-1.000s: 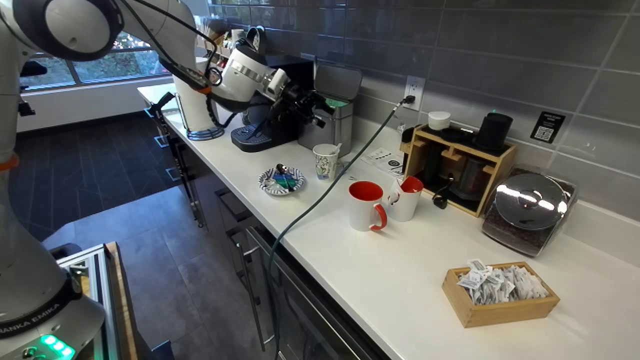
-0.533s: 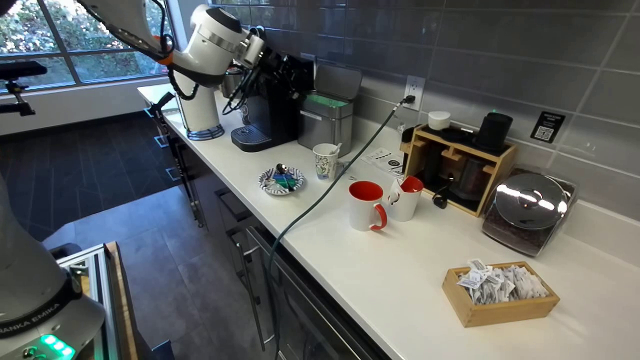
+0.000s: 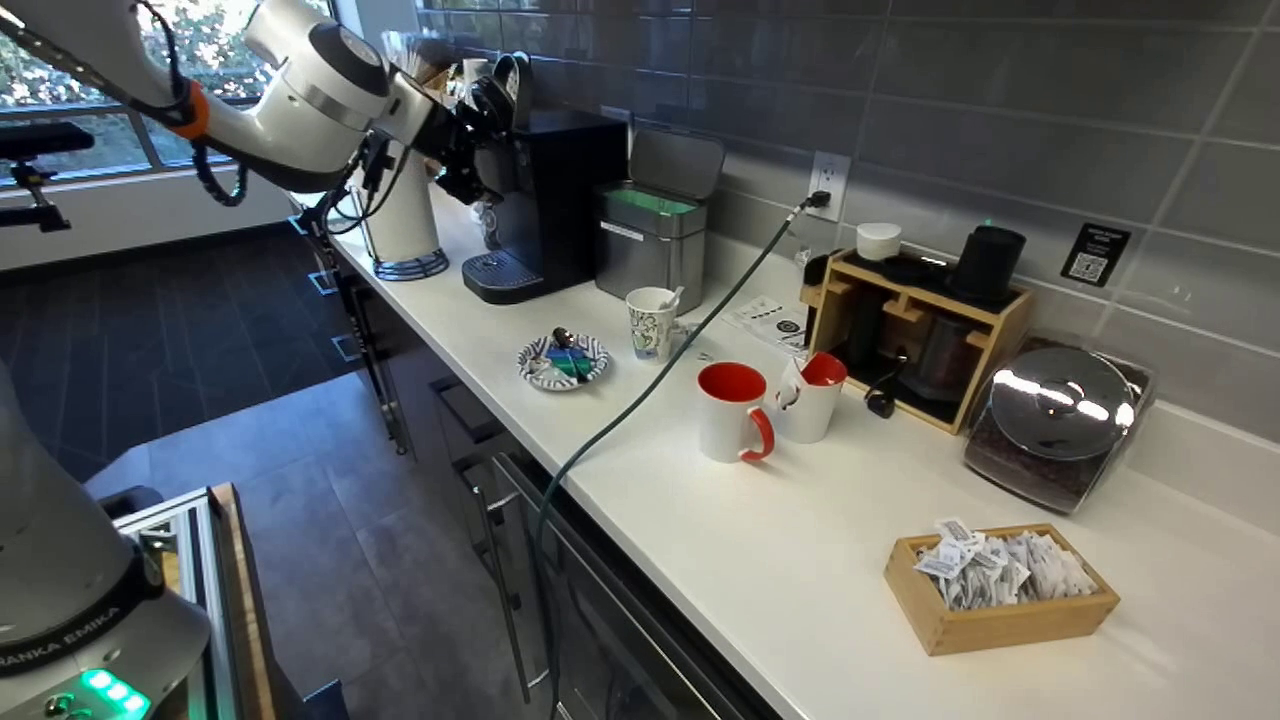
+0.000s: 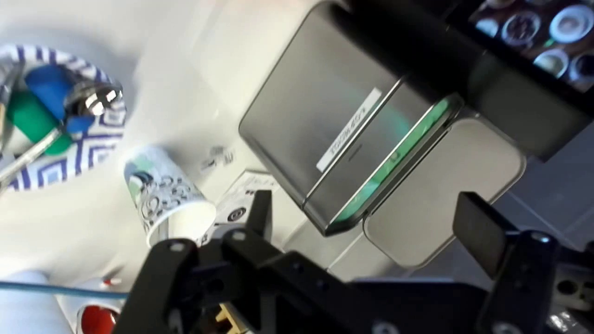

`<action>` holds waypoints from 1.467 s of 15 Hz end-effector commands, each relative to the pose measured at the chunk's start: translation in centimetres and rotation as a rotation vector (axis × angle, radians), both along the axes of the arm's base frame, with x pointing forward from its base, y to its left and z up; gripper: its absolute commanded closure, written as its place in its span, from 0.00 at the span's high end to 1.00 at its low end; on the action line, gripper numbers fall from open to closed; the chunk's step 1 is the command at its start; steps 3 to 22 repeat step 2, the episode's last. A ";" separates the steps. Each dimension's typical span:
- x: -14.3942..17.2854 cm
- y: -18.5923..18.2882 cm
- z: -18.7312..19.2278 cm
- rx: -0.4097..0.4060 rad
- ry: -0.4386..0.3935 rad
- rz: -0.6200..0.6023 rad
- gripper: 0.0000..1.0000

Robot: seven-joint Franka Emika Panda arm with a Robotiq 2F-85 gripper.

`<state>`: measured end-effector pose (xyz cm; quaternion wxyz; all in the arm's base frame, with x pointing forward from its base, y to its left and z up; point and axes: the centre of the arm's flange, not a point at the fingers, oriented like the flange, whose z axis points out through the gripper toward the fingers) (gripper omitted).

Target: Move the coffee cup on the left to the right then put the white straw in the cup.

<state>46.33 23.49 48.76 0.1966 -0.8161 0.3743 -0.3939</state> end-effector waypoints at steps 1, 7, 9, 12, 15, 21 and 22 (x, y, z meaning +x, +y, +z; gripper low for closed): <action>-8.3 -2.4 -1.3 0.195 -0.018 0.052 1.00; -3.6 -0.1 -0.6 0.106 0.001 0.046 1.00; -3.6 -0.1 -0.6 0.106 0.001 0.046 1.00; -3.6 -0.1 -0.6 0.106 0.001 0.046 1.00; -3.6 -0.1 -0.6 0.106 0.001 0.046 1.00; -3.6 -0.1 -0.6 0.106 0.001 0.046 1.00; -3.6 -0.1 -0.6 0.106 0.001 0.046 1.00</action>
